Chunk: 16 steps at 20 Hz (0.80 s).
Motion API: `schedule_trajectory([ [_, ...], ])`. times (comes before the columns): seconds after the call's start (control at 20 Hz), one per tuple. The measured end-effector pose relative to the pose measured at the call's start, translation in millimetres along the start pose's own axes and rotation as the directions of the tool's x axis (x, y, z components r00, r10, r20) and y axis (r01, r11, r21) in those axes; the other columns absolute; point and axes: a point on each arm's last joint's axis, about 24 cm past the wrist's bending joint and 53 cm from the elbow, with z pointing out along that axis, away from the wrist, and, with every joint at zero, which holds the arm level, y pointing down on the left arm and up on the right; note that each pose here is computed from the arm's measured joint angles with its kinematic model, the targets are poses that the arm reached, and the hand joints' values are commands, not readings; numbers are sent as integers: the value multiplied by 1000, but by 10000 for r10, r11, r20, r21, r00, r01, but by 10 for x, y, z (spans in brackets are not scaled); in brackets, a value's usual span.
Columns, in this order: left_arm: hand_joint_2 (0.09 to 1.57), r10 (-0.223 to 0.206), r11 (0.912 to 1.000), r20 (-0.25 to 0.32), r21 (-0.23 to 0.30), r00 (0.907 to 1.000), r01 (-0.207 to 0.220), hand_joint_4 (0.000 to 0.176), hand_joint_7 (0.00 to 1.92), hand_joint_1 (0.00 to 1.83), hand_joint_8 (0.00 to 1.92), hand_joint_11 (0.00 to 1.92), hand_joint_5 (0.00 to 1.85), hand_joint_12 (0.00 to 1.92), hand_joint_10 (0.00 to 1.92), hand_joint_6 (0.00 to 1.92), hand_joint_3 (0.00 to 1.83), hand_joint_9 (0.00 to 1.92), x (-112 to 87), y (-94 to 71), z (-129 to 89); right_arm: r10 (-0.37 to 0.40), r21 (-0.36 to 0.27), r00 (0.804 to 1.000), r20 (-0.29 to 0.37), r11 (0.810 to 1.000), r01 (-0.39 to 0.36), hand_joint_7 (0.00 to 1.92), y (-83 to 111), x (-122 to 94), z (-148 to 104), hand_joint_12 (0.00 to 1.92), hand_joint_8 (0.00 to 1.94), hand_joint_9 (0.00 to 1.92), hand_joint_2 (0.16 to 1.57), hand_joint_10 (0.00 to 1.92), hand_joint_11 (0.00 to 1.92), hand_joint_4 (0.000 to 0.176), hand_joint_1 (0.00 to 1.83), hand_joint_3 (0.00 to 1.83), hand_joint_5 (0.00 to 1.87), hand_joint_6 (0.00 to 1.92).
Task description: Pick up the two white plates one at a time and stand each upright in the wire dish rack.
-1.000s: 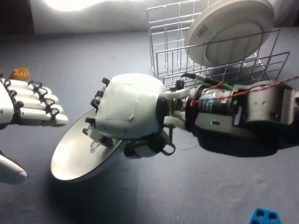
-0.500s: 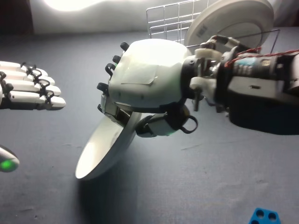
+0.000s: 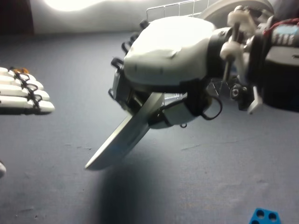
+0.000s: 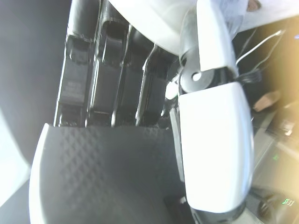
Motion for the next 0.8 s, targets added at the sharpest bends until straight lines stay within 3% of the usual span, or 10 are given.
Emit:
schedule_trajectory([
  [0.2,1065,-24,10000,-67,-26,10000,23,0,35,0,13,0,53,0,7,13,1,17,27,0,-50,1579,480,9874,-54,9864,-1574,1058,-123,-97,-100,917,809,1193,1087,4,730,19,1232,0,1049,931],
  [0.35,1063,-38,9999,36,-128,10000,38,0,14,0,2,0,40,0,0,5,0,0,-13,58,-62,2978,532,9540,330,9527,-2992,1044,-144,-287,-175,912,823,1181,1091,9,734,11,1232,0,1045,949],
  [0.5,1065,-44,9999,63,-118,10000,45,0,56,0,17,0,70,0,9,14,1,24,-24,59,-33,4130,320,9074,778,9087,-4163,1057,-127,-512,-225,896,821,1186,1095,4,746,22,1227,0,1009,989],
  [0.7,1059,-214,9998,334,-9,9992,214,0,33,0,3,0,69,0,1,9,0,3,-127,104,-26,4794,589,8724,952,8721,-4857,1016,-239,-605,-281,943,886,1159,1110,3,699,23,1220,1,986,1026],
  [0.8,1068,-241,9996,353,-115,9991,245,0,29,0,0,0,60,0,0,3,3,0,-146,178,-43,5006,729,8578,1168,8570,-5100,1063,-331,-684,-335,905,801,1193,1088,11,746,18,1232,0,1037,954],
])
